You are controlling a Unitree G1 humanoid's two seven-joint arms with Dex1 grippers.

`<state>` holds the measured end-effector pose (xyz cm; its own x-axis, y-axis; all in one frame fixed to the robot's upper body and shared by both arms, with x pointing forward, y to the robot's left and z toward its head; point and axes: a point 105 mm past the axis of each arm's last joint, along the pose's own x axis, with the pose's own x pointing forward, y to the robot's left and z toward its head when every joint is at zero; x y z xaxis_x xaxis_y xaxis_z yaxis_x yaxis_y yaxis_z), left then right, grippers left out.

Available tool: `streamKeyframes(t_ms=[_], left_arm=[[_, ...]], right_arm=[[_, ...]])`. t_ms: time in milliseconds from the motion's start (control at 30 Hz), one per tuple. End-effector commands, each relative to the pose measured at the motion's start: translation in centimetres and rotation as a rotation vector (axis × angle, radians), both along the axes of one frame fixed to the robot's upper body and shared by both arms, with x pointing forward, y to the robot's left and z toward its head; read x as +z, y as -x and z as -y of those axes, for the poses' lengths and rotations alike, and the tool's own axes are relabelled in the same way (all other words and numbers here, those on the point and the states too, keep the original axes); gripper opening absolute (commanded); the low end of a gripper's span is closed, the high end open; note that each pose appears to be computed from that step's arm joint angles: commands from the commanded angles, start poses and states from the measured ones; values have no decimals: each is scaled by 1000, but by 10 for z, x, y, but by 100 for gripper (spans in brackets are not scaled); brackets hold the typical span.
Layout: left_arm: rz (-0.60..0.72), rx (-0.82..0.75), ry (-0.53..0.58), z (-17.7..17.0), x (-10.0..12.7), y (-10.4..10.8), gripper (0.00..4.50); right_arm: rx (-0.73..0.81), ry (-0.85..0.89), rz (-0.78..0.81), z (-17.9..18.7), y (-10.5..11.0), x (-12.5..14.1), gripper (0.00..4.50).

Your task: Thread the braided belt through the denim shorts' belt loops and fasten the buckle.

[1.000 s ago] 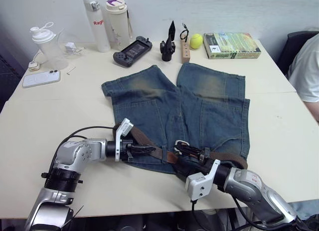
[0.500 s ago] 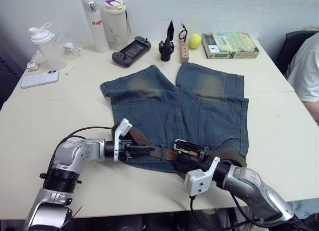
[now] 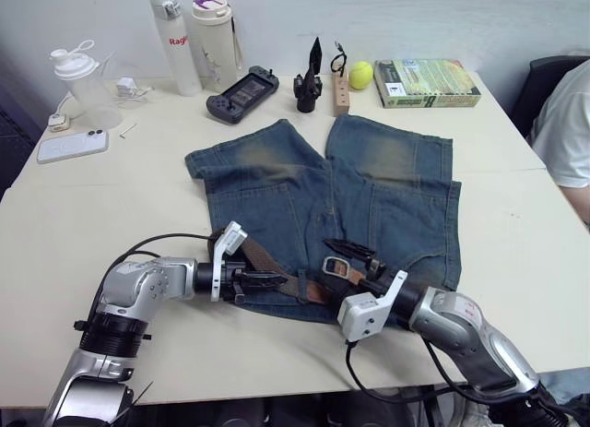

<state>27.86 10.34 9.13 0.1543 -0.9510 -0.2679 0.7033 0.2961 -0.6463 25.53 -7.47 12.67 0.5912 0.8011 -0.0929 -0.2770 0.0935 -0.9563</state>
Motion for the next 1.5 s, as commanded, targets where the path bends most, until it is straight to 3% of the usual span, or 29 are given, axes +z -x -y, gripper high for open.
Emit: streamKeyframes(t_ms=[33, 267, 567, 733, 967, 1133, 1500], left_arm=[[-48, -36, -18, 4, -11, 10, 0], [-47, -43, 4, 6, -11, 5, 0], [-100, -46, 18, 5, -17, 5, 0], [-126, 46, -105, -10, -46, -2, 0], [23, 143, -237, -21, -48, -20, 0], [98, 113, -304, -13, -50, -12, 0], [92, 55, -284, 1, -50, 7, 0]], right_arm=[[22, -8, -40, 8, 8, 2, 401], [82, 136, -50, 29, 21, -7, 401], [104, 151, -30, 18, 16, -19, 401], [100, 142, -28, 18, 15, -17, 401], [109, 143, -38, 15, 18, -19, 401], [110, 148, -42, 15, 19, -21, 401], [123, 101, -14, 0, 16, -14, 401]])
